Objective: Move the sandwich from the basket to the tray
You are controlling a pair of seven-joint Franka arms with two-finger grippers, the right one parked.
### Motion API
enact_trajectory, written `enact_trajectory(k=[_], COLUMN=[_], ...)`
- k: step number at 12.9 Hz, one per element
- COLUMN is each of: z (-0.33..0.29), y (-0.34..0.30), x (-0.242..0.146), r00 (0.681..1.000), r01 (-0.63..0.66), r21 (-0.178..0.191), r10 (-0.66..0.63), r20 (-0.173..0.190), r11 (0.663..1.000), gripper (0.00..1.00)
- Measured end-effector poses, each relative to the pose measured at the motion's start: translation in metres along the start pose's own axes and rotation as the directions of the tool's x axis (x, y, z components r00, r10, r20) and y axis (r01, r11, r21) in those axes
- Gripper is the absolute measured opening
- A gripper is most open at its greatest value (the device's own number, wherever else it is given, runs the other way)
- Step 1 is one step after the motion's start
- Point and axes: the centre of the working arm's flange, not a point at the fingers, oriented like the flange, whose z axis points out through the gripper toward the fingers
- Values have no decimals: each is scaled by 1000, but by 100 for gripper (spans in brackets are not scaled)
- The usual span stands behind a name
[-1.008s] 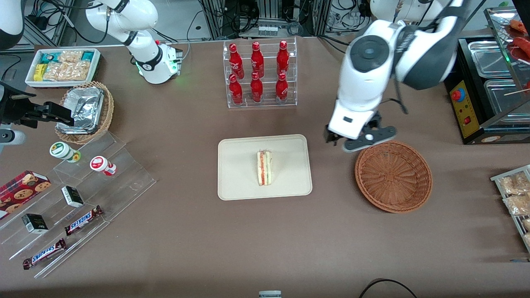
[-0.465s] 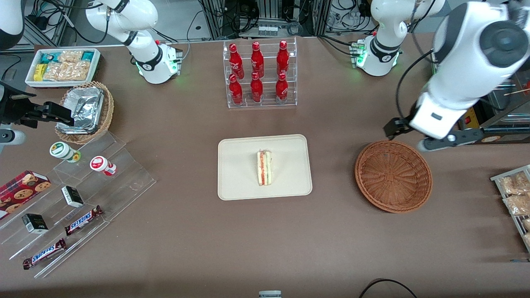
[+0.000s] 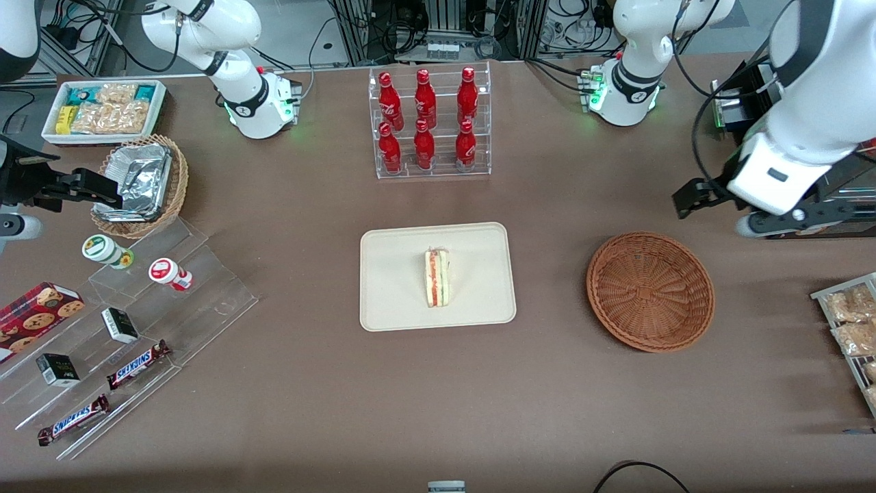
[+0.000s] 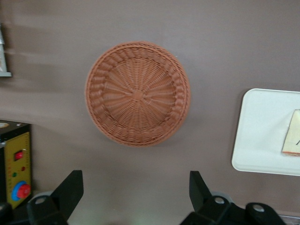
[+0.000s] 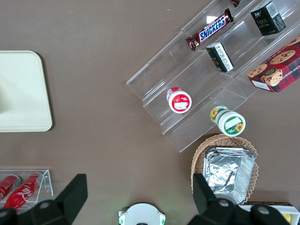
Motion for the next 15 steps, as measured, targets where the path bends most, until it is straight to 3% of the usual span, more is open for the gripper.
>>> enact_trajectory(k=[5, 12, 15], z=[-17, -32, -45], y=[-61, -50, -48], x=[-6, -9, 5], r00=[999, 996, 994], r01=[-49, -85, -100], r21=[-8, -21, -76], r10=[49, 84, 96], r20=[12, -21, -53], r11=[999, 996, 992], gripper=[100, 100, 100])
